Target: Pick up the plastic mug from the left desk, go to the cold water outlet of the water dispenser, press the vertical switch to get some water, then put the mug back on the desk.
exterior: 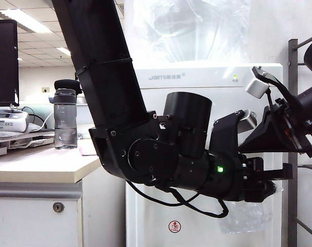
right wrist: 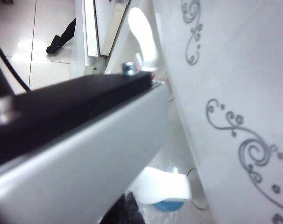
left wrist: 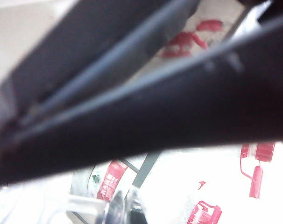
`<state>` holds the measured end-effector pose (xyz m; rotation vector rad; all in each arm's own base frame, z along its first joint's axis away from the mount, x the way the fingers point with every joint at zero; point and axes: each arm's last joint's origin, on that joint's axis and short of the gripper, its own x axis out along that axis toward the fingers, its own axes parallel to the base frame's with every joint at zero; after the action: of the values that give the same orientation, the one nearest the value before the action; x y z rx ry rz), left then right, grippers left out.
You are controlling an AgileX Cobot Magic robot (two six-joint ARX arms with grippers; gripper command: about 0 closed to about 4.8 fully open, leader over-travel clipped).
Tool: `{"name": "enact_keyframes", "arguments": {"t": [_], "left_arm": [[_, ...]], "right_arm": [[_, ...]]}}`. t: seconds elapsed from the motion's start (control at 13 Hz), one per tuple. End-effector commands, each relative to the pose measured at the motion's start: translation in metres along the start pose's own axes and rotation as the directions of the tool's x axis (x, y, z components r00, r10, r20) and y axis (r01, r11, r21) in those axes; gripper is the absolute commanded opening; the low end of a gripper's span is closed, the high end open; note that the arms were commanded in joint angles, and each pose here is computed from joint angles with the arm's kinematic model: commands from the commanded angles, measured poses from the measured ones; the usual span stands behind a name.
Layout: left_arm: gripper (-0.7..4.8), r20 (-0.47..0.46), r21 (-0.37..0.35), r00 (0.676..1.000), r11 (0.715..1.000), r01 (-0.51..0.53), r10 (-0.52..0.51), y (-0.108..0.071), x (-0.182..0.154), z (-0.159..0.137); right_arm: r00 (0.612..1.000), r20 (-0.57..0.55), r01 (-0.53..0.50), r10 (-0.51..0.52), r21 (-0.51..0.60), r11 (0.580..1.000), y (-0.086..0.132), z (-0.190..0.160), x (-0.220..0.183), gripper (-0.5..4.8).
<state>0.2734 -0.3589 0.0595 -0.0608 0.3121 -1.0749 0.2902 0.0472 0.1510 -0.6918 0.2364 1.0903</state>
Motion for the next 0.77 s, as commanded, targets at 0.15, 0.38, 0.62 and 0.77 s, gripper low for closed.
{"name": "enact_keyframes", "arguments": {"t": [0.15, 0.38, 0.62, 0.77], "left_arm": [[-0.06, 0.062, 0.018, 0.998, 1.0, 0.016, -0.017, -0.0028, 0.0005, 0.0096], [-0.06, 0.077, 0.021, 0.997, 1.0, 0.019, -0.02, -0.0031, 0.0004, 0.0111], [-0.06, 0.082, 0.022, 0.996, 1.0, 0.019, -0.021, -0.0032, 0.0004, 0.0115], [-0.06, 0.08, 0.022, 0.997, 1.0, 0.019, -0.021, -0.0032, 0.0004, 0.0114]], "right_arm": [[0.999, 0.051, -0.004, 0.003, 0.017, 1.0, -0.0006, 0.0101, 0.006, -0.05], [0.999, -0.02, 0.045, -0.043, 0.106, 0.993, -0.0012, 0.0102, 0.008, -0.05], [0.986, -0.124, 0.143, -0.115, 0.247, 0.958, -0.0034, 0.0076, 0.0078, -0.05], [0.986, -0.123, 0.148, -0.117, 0.286, 0.947, -0.0036, 0.0077, 0.0077, -0.05]]}}
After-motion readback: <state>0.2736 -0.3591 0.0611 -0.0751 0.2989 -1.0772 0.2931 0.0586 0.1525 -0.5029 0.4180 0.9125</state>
